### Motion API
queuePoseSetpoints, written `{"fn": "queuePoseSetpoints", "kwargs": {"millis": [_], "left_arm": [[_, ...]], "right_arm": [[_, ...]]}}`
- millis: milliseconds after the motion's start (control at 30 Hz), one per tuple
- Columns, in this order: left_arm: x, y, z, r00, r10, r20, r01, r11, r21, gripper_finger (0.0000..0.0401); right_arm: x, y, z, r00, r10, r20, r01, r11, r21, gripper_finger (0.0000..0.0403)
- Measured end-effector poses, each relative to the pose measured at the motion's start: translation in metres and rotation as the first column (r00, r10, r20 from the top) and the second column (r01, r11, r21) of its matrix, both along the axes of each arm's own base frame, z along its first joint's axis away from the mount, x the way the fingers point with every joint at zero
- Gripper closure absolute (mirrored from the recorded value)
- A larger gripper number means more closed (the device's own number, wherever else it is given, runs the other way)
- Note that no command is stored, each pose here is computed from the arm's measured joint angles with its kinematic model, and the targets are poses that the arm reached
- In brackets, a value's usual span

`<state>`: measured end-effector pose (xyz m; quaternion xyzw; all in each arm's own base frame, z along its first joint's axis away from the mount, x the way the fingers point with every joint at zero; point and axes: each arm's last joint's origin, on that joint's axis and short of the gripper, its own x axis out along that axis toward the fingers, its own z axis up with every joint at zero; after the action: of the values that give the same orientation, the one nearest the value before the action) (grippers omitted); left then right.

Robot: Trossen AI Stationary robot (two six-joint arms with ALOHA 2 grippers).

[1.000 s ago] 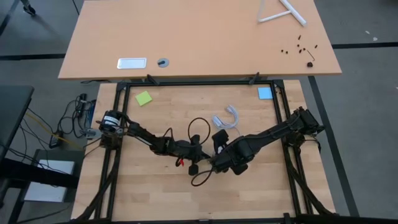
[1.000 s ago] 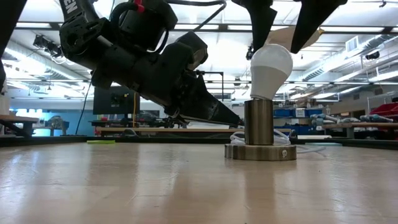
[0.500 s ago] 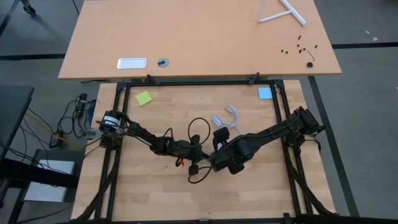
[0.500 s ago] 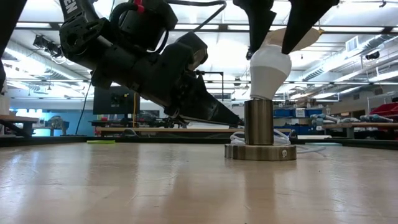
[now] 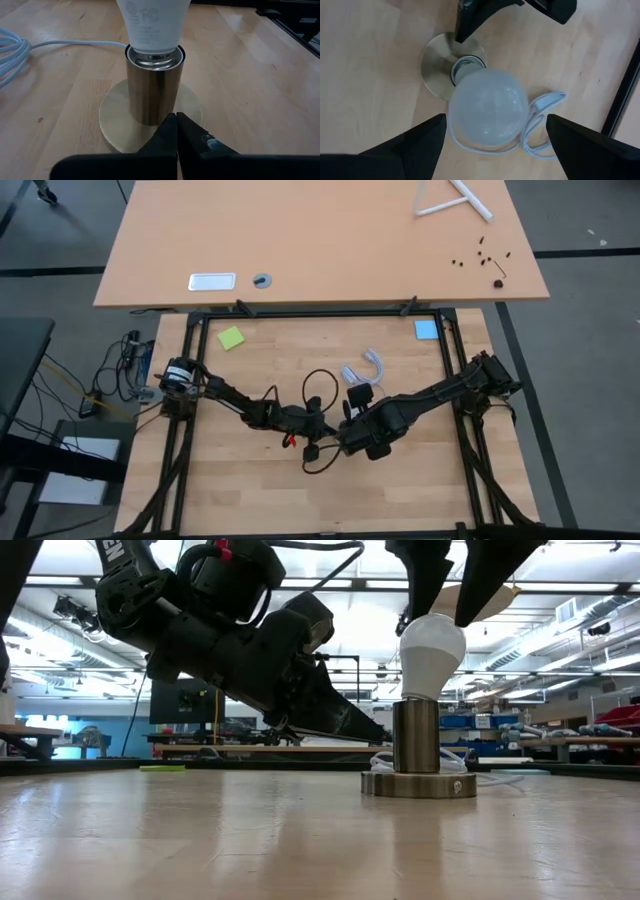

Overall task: Screw lightbulb
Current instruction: Insert the lightbulb into the lamp

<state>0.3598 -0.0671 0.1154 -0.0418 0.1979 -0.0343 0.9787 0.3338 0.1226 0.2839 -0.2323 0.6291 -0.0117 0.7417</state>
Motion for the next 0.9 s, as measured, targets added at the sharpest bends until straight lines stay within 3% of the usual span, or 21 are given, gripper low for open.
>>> {"fn": "queuePoseSetpoints", "kwargs": {"millis": [267, 467, 700, 900], "left_arm": [[0.0, -0.001, 0.0, 1.0, -0.019, -0.001, 0.019, 1.0, -0.008, 0.0401], [0.0, -0.001, 0.0, 1.0, -0.019, -0.001, 0.019, 1.0, -0.008, 0.0401], [0.0, -0.001, 0.0, 1.0, -0.022, -0.001, 0.022, 1.0, -0.009, 0.0401], [0.0, -0.001, 0.0, 1.0, -0.022, -0.001, 0.022, 1.0, -0.009, 0.0401]], "right_arm": [[0.005, -0.008, -0.001, 0.995, 0.09, -0.049, -0.085, 0.992, 0.096, 0.0054], [0.008, -0.013, -0.001, 0.993, 0.114, -0.041, -0.109, 0.989, 0.097, 0.0057], [0.004, -0.014, -0.028, 0.987, 0.136, -0.091, -0.128, 0.988, 0.086, 0.0057], [0.005, -0.013, -0.032, 0.988, 0.129, -0.083, -0.121, 0.988, 0.096, 0.0057]]}}
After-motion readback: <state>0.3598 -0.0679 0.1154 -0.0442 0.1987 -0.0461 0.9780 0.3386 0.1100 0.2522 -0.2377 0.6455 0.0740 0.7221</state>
